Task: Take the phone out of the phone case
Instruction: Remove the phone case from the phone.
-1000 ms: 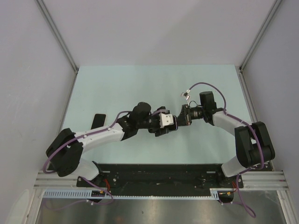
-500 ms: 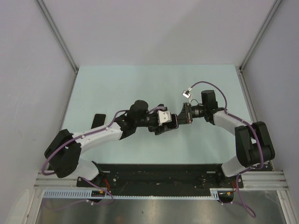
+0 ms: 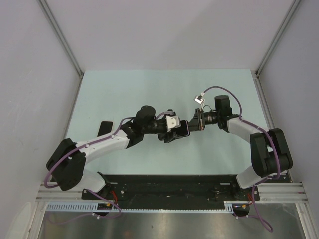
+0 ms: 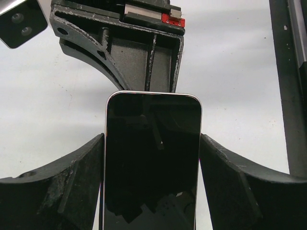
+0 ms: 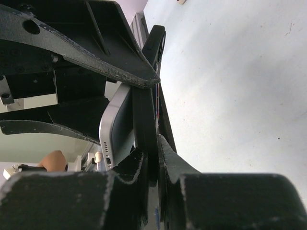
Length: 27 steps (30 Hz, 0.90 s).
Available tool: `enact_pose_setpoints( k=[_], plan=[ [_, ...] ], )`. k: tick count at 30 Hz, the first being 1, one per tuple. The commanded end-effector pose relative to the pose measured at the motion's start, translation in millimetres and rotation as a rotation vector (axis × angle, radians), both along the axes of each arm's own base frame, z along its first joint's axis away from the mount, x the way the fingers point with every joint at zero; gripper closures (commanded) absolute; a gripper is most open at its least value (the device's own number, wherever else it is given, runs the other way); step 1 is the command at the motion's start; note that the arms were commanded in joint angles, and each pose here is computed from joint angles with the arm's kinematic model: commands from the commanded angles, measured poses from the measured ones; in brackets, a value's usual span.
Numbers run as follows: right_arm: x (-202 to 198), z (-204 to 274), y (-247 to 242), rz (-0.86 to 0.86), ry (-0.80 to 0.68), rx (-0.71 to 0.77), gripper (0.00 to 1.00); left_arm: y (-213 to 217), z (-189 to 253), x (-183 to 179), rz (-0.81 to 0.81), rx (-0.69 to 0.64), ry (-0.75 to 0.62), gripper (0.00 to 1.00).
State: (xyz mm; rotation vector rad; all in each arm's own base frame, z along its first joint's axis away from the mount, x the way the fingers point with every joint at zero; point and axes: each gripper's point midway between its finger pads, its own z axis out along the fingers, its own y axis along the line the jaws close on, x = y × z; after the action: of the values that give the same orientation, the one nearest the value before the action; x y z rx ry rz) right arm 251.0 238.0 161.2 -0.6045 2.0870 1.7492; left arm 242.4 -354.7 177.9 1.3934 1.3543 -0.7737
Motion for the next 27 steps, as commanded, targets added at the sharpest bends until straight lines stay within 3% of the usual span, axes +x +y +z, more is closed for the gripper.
enact_pose_setpoints(
  k=[1,18,27],
  plan=[
    [46,-3,-17,-0.163,-0.065,-0.052,1.00,4,36,-14,-0.058,-0.105,0.006,0.28],
    [57,-11,-23,-0.223,-0.048,-0.083,1.00,7,40,-12,-0.057,-0.138,0.034,0.28],
    [37,7,-12,-0.119,-0.044,-0.012,1.00,0,19,-5,-0.016,-0.084,0.025,0.15]
  ],
)
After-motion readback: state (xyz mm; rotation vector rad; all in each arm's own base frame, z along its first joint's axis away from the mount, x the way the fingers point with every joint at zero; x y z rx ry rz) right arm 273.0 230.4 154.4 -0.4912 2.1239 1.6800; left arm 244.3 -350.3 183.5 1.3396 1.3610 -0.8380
